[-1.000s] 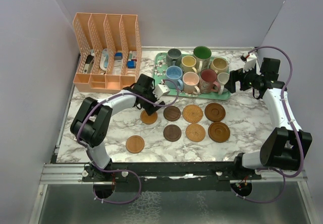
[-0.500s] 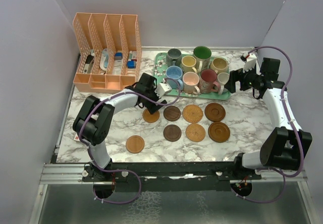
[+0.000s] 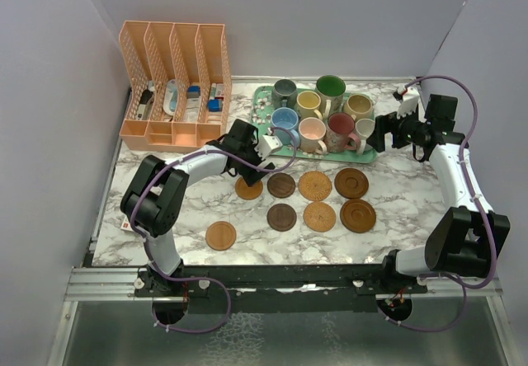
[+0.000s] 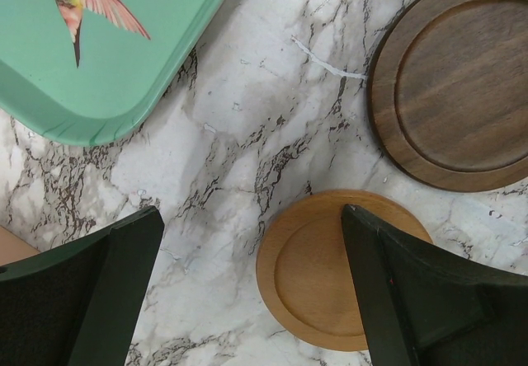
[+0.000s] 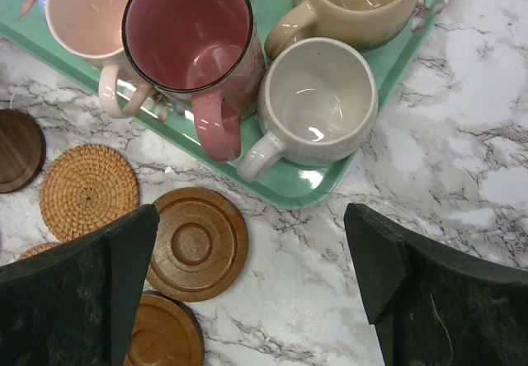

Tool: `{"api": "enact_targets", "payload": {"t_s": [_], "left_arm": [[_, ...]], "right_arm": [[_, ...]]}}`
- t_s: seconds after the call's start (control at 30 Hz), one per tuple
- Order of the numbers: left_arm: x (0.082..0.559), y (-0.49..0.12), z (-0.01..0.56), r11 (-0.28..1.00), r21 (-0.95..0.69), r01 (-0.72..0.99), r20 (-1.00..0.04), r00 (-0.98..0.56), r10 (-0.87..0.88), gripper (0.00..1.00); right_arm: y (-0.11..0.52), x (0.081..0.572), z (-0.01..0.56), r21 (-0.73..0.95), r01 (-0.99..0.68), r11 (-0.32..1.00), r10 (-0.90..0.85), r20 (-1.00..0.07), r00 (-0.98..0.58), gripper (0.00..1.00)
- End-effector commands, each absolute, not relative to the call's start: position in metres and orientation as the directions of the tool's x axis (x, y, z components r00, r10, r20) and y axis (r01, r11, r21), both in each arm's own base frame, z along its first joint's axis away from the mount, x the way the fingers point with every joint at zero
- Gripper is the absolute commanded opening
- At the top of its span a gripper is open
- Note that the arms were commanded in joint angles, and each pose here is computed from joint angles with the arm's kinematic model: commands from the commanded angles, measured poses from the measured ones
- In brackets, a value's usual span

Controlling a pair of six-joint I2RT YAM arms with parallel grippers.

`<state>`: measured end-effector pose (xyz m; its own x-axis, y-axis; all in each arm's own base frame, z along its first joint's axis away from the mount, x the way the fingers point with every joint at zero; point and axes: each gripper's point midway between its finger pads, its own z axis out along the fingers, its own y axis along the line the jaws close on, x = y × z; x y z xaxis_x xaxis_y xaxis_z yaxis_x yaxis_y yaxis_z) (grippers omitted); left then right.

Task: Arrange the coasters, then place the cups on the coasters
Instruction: Move the coaster to the center of the board.

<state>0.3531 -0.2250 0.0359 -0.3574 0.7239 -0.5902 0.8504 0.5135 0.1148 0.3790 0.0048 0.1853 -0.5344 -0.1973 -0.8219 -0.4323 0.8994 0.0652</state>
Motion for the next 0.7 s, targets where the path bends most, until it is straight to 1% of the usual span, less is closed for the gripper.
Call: {"api": "enact_targets", "payload": {"t_s": [0.0,0.4,0.47,0.67], "left_arm": [[0.348,-0.225,0.028,0.505,0.107,0.857,-0.574,-0.362,0.735,0.94],[0.345,-0.224,0.062,0.476,0.144,0.868,-0.612,-0.299,0.732,0.96],[0.342,-0.225,0.080,0.467,0.156,0.870,-0.635,-0.274,0.722,0.97],[0.314,-0.211,0.091,0.418,0.153,0.895,-0.616,-0.245,0.749,0.98]], "right_arm": [[0.004,0.380,0.187,0.051,-0.432,0.900,-0.212,-0.816,-0.537,0.97],[0.002,0.380,0.185,0.047,-0.427,0.903,-0.213,-0.813,-0.542,0.97],[0.002,0.380,0.185,0.046,-0.425,0.904,-0.213,-0.813,-0.542,0.97],[0.003,0.380,0.186,0.049,-0.429,0.902,-0.213,-0.814,-0.541,0.97]]}}
